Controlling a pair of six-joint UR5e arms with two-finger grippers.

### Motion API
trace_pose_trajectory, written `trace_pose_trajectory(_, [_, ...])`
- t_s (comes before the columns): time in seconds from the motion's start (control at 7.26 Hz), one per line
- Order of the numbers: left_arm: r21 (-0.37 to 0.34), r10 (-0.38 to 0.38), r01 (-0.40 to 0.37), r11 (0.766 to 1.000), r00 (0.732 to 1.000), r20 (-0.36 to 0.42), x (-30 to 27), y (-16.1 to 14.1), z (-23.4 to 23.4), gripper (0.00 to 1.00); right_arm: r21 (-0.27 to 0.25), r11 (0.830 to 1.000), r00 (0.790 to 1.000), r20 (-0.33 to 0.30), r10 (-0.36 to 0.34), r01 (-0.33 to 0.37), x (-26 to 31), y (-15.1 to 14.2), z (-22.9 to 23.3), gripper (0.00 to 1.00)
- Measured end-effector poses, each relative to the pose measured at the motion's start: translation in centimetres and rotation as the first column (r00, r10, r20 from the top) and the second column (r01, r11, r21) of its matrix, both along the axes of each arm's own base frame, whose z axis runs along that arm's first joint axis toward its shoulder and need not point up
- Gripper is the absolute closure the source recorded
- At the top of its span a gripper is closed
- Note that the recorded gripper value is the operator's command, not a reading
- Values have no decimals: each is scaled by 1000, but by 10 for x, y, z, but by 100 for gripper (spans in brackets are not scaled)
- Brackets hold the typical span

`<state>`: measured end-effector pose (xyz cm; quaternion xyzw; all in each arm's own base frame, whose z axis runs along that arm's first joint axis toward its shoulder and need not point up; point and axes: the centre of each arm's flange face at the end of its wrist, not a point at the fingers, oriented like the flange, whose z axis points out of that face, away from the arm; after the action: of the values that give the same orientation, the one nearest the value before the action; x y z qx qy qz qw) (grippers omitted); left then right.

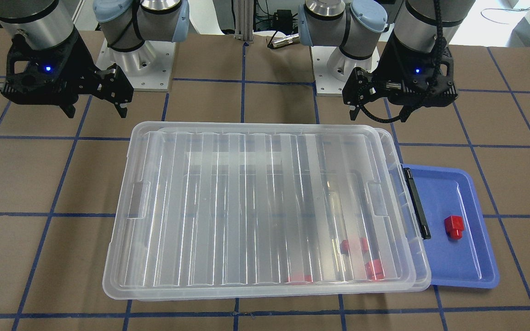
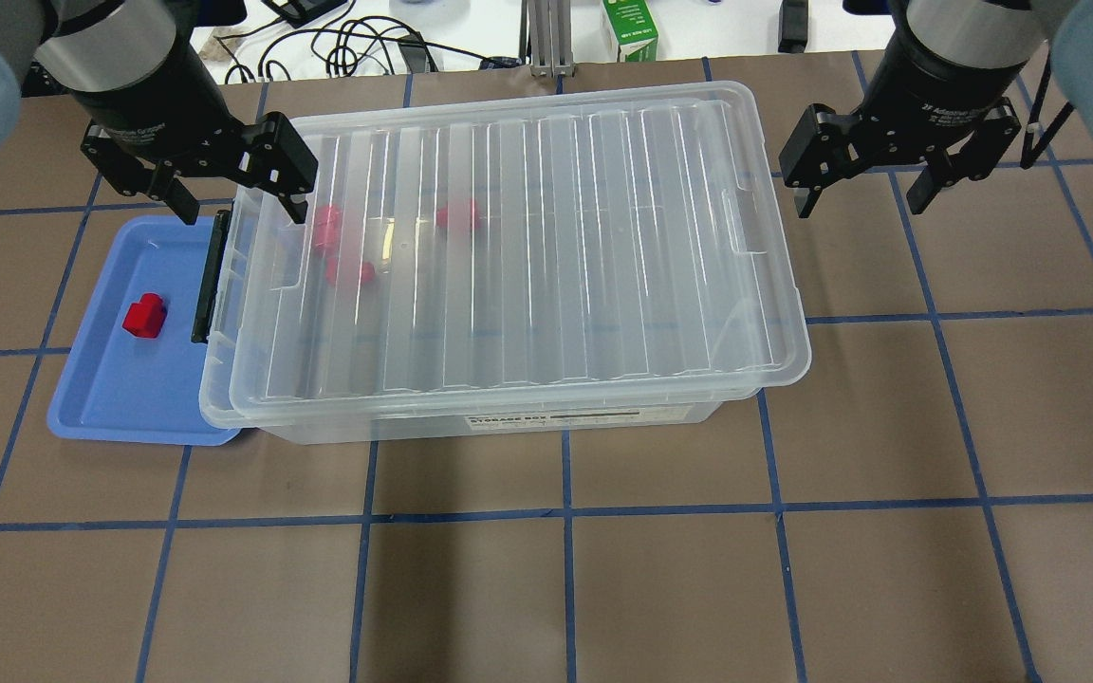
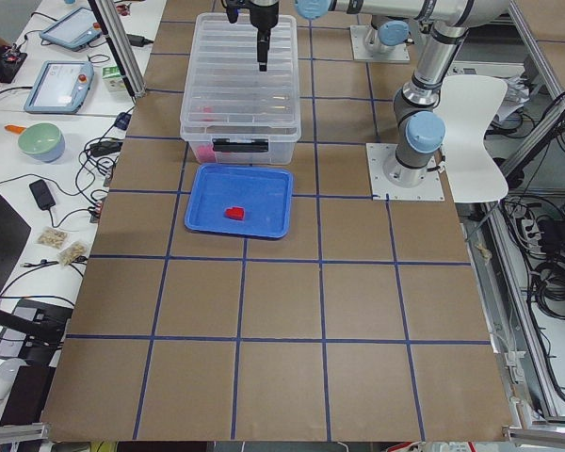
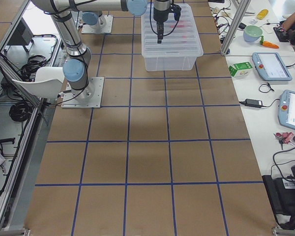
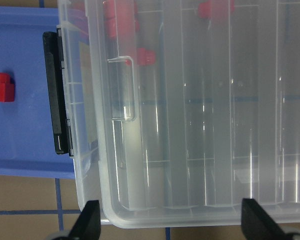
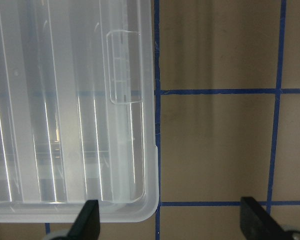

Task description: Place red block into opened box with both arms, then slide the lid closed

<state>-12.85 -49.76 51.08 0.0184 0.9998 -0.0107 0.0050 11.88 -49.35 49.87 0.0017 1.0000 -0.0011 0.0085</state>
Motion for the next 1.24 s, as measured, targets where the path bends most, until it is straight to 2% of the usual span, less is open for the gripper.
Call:
trace_pose_trajectory(0.14, [1,1,-1,1000,1000,-1,0,0,-1,0,1,1000,1000,2,-4,4,0,-2,-2,0])
trace_pose_trajectory(0.55, [3,1,-1,1000,1000,1,1,0,-2,0,70,998,1000,11,3,-3,1,-30,-45,0])
trace_pose_trajectory(0.83, [4,-3,3,1000,1000,3,3,-1,-3,0,70,998,1000,6,-1,0,0,-65,-87,0])
trace_pose_trajectory(1.24, [-11,-5,5,1000,1000,6,3,-3,-4,0,92,996,1000,8,-3,2,-1,-90,-128,0])
